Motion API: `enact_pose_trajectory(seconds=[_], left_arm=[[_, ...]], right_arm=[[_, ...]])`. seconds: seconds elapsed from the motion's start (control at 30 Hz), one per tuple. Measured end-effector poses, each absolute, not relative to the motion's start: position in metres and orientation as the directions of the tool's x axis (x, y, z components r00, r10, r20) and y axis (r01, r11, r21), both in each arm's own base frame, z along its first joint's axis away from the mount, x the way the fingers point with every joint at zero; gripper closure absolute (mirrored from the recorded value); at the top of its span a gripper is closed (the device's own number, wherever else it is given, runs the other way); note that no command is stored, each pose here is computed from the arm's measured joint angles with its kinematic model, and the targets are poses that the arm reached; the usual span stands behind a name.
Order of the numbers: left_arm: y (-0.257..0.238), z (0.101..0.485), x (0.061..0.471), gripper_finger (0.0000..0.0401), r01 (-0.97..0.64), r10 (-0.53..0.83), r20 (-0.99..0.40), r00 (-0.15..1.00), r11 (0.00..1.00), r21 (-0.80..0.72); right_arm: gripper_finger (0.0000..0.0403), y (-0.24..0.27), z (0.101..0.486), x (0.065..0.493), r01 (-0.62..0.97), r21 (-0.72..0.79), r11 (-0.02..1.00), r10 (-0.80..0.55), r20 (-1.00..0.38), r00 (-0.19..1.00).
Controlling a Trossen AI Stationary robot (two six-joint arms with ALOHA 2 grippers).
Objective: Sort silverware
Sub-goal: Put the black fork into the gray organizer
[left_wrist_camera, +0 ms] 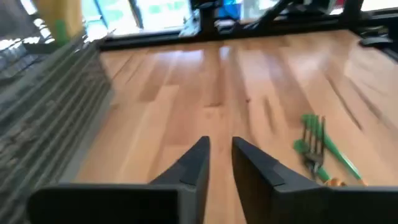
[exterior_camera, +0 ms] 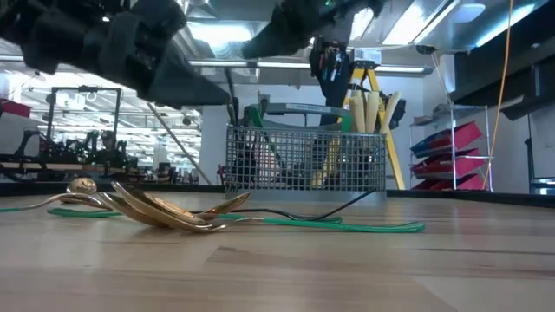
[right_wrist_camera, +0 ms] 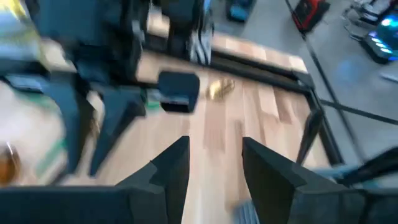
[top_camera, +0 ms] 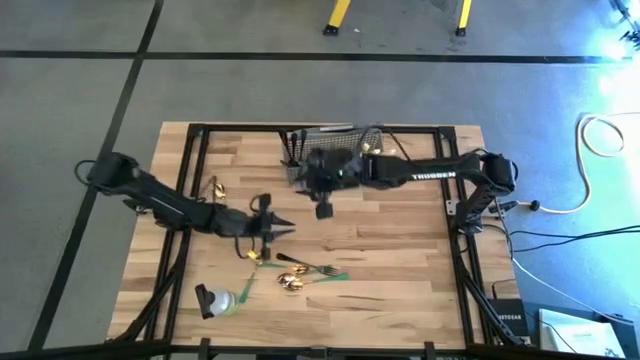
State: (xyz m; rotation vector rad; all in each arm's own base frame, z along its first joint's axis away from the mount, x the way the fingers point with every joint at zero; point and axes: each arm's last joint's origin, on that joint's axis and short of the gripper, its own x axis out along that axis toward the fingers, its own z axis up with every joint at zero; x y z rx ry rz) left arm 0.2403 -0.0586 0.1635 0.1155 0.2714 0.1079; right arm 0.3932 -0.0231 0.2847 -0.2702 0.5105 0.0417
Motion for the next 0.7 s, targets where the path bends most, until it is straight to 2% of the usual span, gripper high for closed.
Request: enact_pose_trajectory(seconds=[0.1, 0.17, 0.2, 0.27, 0.33, 0.47, 0.7], left_arm=[[-0.065, 0.146, 0.25, 0.0303, -0.077, 0.115, -0.272, 0.955, 0.986, 0.147], [-0.069, 0.138, 0.256, 0.0276, -0.075, 0.116, -0.285, 0.951, 0.986, 0.152], [-0.07, 0.135, 0.257, 0.0263, -0.082, 0.125, -0.293, 0.948, 0.985, 0.155], [-0.073, 0.13, 0.259, 0.024, -0.088, 0.13, -0.306, 0.943, 0.985, 0.148], [-0.076, 0.125, 0.258, 0.0223, -0.084, 0.125, -0.322, 0.939, 0.987, 0.139], [-0.085, 0.125, 0.256, 0.0202, -0.04, 0.095, -0.324, 0.941, 0.984, 0.174], [-0.098, 0.118, 0.25, 0.0186, 0.01, 0.065, -0.364, 0.929, 0.979, 0.202]], right_arm=[[0.0274, 0.002, 0.28, 0.391, -0.091, -0.331, 0.939, -0.107, -0.533, 0.839], [0.0274, 0.018, 0.277, 0.388, -0.111, -0.326, 0.939, -0.1, -0.566, 0.818], [0.0274, 0.025, 0.277, 0.384, -0.141, -0.275, 0.951, -0.052, -0.593, 0.804], [0.0274, 0.046, 0.274, 0.376, -0.287, -0.132, 0.949, 0.137, -0.648, 0.749], [0.0274, 0.07, 0.271, 0.369, -0.339, -0.088, 0.937, 0.195, -0.673, 0.713], [0.0274, 0.103, 0.236, 0.353, -0.311, -0.105, 0.944, 0.139, -0.731, 0.668], [0.0274, 0.123, 0.184, 0.339, -0.169, -0.001, 0.986, 0.134, -0.605, 0.785]])
